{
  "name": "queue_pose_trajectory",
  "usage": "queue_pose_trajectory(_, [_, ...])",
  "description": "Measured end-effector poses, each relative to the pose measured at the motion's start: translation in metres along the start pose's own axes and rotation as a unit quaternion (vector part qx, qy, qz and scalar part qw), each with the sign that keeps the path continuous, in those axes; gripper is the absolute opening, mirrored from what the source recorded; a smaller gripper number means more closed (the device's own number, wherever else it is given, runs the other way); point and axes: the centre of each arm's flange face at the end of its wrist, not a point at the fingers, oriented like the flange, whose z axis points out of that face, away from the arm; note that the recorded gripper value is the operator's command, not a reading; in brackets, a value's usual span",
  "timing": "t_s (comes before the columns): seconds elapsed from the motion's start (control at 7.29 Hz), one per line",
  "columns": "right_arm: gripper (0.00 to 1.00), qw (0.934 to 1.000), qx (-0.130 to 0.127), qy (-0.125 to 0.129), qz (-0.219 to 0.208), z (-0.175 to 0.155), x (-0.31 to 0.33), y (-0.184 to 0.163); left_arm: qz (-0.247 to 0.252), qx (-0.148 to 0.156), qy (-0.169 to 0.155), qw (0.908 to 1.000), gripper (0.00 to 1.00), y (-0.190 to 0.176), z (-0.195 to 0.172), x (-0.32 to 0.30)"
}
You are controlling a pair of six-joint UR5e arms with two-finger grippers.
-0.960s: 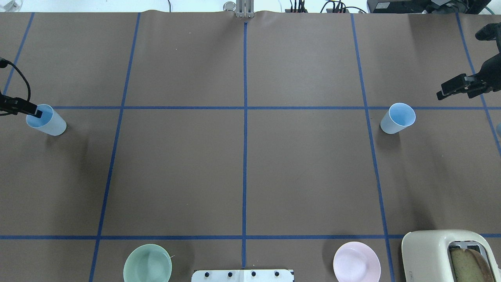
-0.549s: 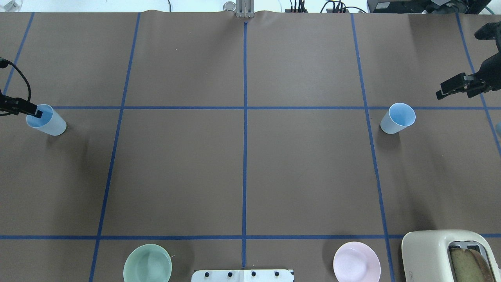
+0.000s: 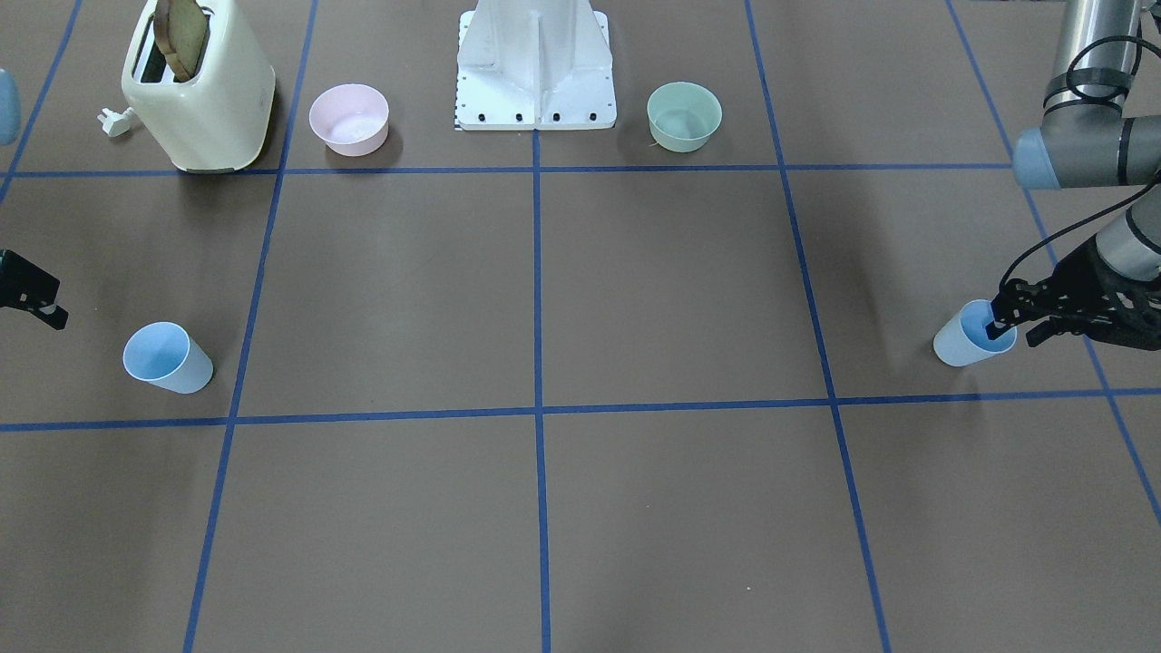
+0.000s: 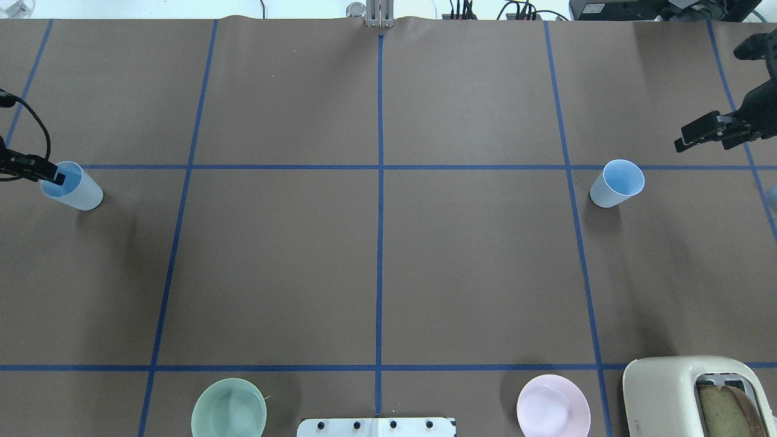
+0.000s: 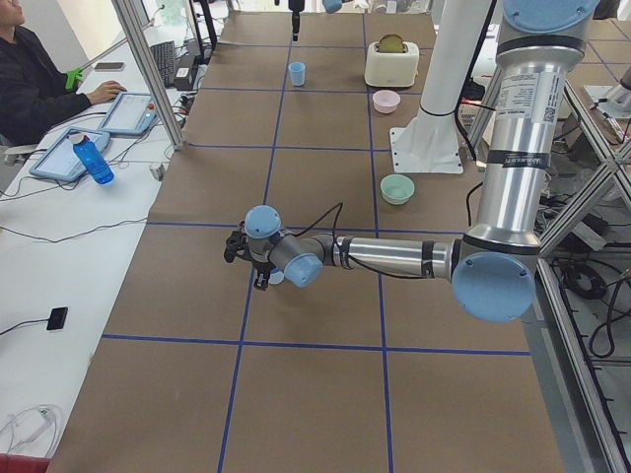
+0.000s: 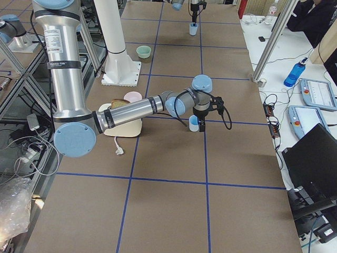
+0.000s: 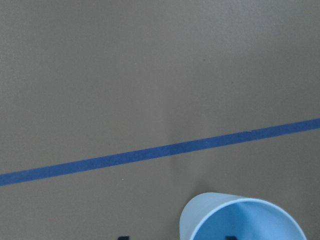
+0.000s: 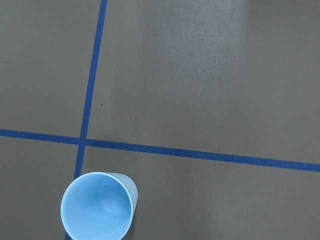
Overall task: Stack blue cups with both arms
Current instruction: 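Close the left gripper on the cup rim while the right gripper descends to its cup, then slide the left-held cup toward the table centre while the right gripper grasps its cup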
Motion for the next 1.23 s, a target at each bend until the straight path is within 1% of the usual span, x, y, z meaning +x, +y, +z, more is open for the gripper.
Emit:
queue_pose_trajectory(0.14, [1.0, 1.0, 0.0, 0.0, 0.0, 0.0, 0.0, -0.001, 0.001, 0.0, 0.0, 1.0, 0.0, 0.0, 0.0, 0.001])
queue_pose_trajectory(0.55, [1.0, 1.0, 0.0, 0.0, 0.0, 0.0, -0.001, -0.001, 0.003, -0.001, 0.004, 1.0, 0.0, -0.001, 0.0, 0.005])
queue_pose_trajectory(0.82, [1.0, 1.0, 0.001, 0.001, -0.001, 0.0, -0.001, -0.001, 0.005, 0.0, 0.014, 0.9999, 0.0, -0.008, -0.011, 0.022])
queue_pose_trajectory(0.96, [1.0, 1.0, 0.001, 0.006, -0.004, 0.004, -0.003, 0.0, 0.001, -0.007, 0.021, 0.9998, 0.0, -0.022, -0.025, 0.047])
queue_pose_trajectory(1.23, [1.0, 0.9996, -0.012, 0.022, -0.009, 0.028, -0.004, 0.004, -0.032, -0.019, 0.026, 0.999, 0.0, -0.064, -0.064, 0.131])
